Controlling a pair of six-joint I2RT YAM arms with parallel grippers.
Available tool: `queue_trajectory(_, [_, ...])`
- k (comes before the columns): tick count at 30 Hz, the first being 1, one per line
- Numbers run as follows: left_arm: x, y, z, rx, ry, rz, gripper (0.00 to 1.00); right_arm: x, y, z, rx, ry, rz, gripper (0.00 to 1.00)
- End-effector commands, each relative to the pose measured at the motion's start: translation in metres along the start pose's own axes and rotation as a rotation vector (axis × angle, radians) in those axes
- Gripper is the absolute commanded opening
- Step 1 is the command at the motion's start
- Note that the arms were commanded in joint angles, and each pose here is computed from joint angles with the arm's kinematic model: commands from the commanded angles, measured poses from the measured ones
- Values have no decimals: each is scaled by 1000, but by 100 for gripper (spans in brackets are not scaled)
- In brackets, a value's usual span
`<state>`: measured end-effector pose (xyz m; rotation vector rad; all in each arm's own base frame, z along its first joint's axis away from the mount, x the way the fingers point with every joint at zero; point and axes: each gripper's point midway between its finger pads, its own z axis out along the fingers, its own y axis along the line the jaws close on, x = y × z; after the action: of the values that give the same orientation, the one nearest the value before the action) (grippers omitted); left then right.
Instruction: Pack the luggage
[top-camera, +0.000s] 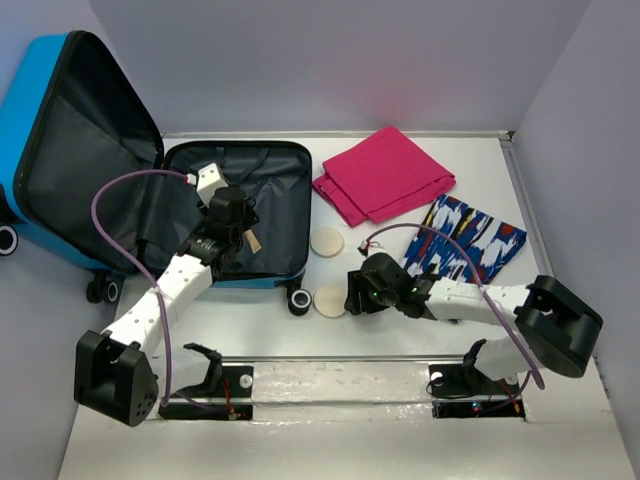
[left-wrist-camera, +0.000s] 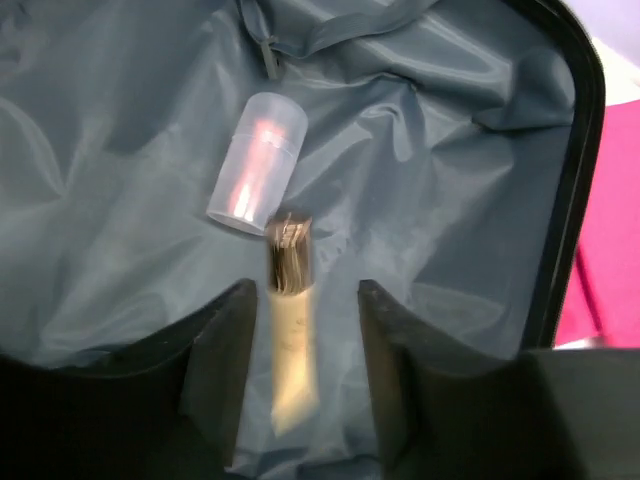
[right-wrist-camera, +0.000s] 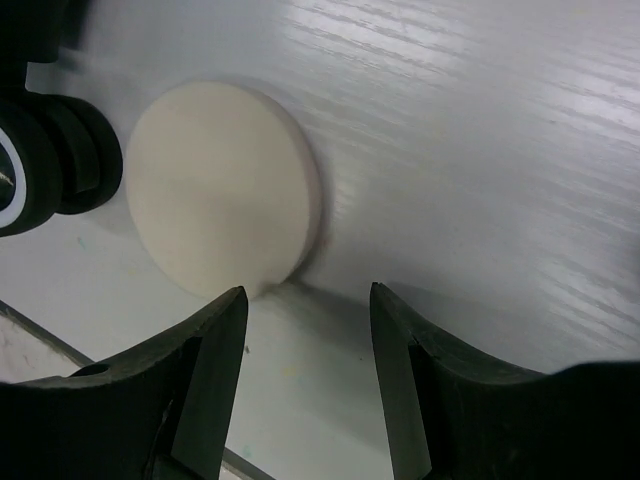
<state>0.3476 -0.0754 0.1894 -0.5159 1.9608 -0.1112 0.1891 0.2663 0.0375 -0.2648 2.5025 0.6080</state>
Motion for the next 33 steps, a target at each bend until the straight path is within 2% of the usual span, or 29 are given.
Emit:
queue_trajectory(1, [-29, -15, 1, 40, -94, -116, 77, -25, 37, 14, -97, -74, 2, 58])
queue_trajectory(2, [-32, -17, -2, 55, -97, -119, 89, -28, 39, 17, -100, -82, 6, 58])
queue_trajectory(3, [-32, -20, -3, 72, -92, -117, 93, -29, 40, 19, -98, -88, 11, 58])
queue_trajectory(6, [-41, -29, -12, 135, -112, -123, 97, -30, 37, 30, -67, -90, 17, 55])
queue_trajectory(7, [-37, -36, -16, 175, -95, -114, 96, -30, 34, 33, -51, -92, 23, 51])
queue_trajectory(8, [-36, -42, -25, 214, -93, -99, 96, -30, 31, 38, -29, -95, 32, 38])
queue_trajectory(10, [-32, -57, -40, 307, -71, -87, 96, -32, 26, 40, -6, -108, 46, 22])
queue_trajectory(11, [-32, -65, -49, 359, -61, -78, 96, -35, 22, 38, 18, -131, 57, 10])
queue_trajectory(12, [-36, -73, -63, 422, -61, -60, 96, -41, 21, 28, 26, -154, 63, 7])
queue_trajectory(13, [-34, -84, -76, 505, -34, -40, 96, -46, 16, 21, 45, -177, 63, 7])
queue_trajectory(14, [-44, -87, -94, 563, -54, -34, 97, -48, 4, 12, 105, -194, 54, 7])
queue_trajectory(15, [-45, -93, -106, 628, -60, 9, 96, -64, 8, -10, 88, -255, 57, 7])
queue_trajectory(17, [-47, -91, -127, 688, -67, 48, 97, -83, 7, -38, 107, -321, 27, 7])
queue_trajectory(20, [-49, -78, -139, 689, -100, 113, 99, -132, 36, -93, -2, -479, 6, 7])
queue_trajectory(22, [-49, -69, -137, 653, -127, 133, 99, -157, 53, -112, -40, -539, -12, 7])
queue_trajectory(23, [-50, -60, -135, 622, -149, 137, 99, -178, 71, -117, -59, -564, -37, 7])
queue_trajectory(24, [-51, -56, -135, 606, -162, 136, 99, -183, 78, -96, -37, -532, -78, 7])
queue_trajectory(26, [-55, -51, -139, 602, -195, 124, 99, -200, 105, -79, -84, -521, -100, 7])
queue_trajectory(27, [-59, -49, -141, 599, -218, 113, 99, -234, 132, -87, -131, -587, -88, 7])
queue_trajectory(28, [-62, -46, -142, 587, -234, 105, 99, -244, 143, -76, -129, -583, -98, 21])
queue_trajectory(29, [-66, -43, -146, 586, -253, 98, 99, -243, 143, -34, -92, -519, -111, 35])
queue_trajectory(30, [-68, -41, -149, 588, -267, 95, 99, -245, 148, -24, -81, -487, -116, 51])
queue_trajectory(31, [-68, -39, -150, 588, -273, 97, 99, -267, 158, -30, -98, -520, -98, 74])
queue_trajectory(33, [-66, -37, -153, 594, -274, 107, 99, -275, 141, -20, -77, -512, -54, 83])
